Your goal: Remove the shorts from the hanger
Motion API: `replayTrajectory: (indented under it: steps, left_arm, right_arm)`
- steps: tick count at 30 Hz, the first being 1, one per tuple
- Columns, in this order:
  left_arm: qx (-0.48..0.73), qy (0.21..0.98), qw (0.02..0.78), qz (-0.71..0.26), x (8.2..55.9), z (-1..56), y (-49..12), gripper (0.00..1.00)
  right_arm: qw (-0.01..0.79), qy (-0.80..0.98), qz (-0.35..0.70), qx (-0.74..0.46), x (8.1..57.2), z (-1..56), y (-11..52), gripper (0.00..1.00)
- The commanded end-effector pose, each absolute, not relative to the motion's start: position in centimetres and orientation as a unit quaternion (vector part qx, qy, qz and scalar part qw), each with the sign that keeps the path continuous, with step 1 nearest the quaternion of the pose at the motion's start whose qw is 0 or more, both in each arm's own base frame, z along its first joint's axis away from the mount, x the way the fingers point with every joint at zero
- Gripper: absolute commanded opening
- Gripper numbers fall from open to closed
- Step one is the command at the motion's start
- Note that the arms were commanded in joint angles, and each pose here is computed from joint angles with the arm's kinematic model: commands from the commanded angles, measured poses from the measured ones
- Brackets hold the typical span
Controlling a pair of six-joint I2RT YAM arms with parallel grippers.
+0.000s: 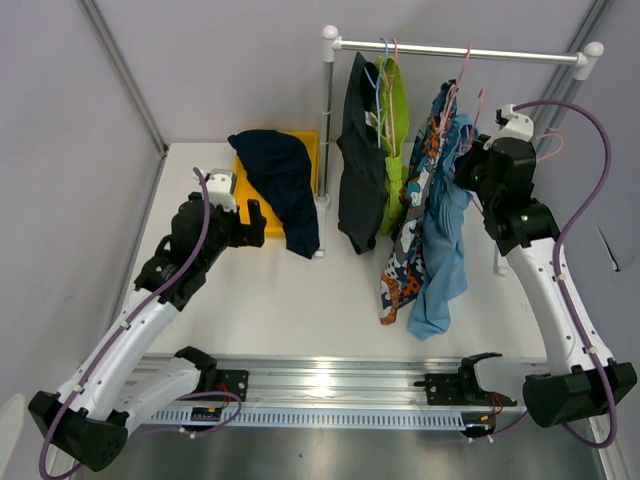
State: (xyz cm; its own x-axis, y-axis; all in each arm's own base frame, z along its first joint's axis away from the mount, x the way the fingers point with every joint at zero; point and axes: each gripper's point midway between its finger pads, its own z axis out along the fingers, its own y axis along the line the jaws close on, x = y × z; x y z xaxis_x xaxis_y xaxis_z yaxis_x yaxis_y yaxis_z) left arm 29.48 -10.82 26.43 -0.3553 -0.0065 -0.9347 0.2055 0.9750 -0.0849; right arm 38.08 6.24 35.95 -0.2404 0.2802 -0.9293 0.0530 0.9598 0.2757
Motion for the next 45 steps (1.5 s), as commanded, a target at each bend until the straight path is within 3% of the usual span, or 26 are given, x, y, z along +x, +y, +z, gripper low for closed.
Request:
replayTrajectory:
  steps: [1, 11, 15, 20, 29, 41, 45]
  left_arm:
    - [0.056, 0.812, 0.573, -0.093, 29.7, 26.8, -10.8, 0.99]
    - [0.096, 0.809, 0.566, -0.129, 29.1, 27.0, -13.1, 0.99]
    - [0.236, 0.765, 0.549, -0.241, 24.4, 29.3, -21.5, 0.99]
    - [0.357, 0.688, 0.516, -0.366, 15.4, 31.7, -32.6, 0.99]
    - [0.419, 0.638, 0.486, -0.425, 8.8, 31.4, -47.4, 0.99]
    - [0.419, 0.619, 0.511, -0.424, 9.8, 31.2, -54.3, 0.99]
    - [0.417, 0.631, 0.508, -0.412, 10.2, 29.5, -54.8, 0.86]
  right_arm:
    - [0.662, 0.728, 0.132, 0.118, 36.5, 40.6, 6.3, 0.0]
    - [0.628, 0.744, 0.184, 0.137, 28.4, 37.7, 7.4, 0.0]
    - [0.619, 0.745, 0.205, 0.138, 24.4, 37.3, 7.3, 0.0]
    - [0.613, 0.753, 0.185, 0.153, 23.4, 36.4, 6.3, 0.0]
    - [0.609, 0.752, 0.168, 0.187, 24.2, 36.2, 5.5, 0.0]
    - [0.61, 0.746, 0.176, 0.204, 23.6, 37.3, 5.2, 0.0]
    - [0.616, 0.74, 0.177, 0.203, 23.4, 38.4, 5.0, 0.0]
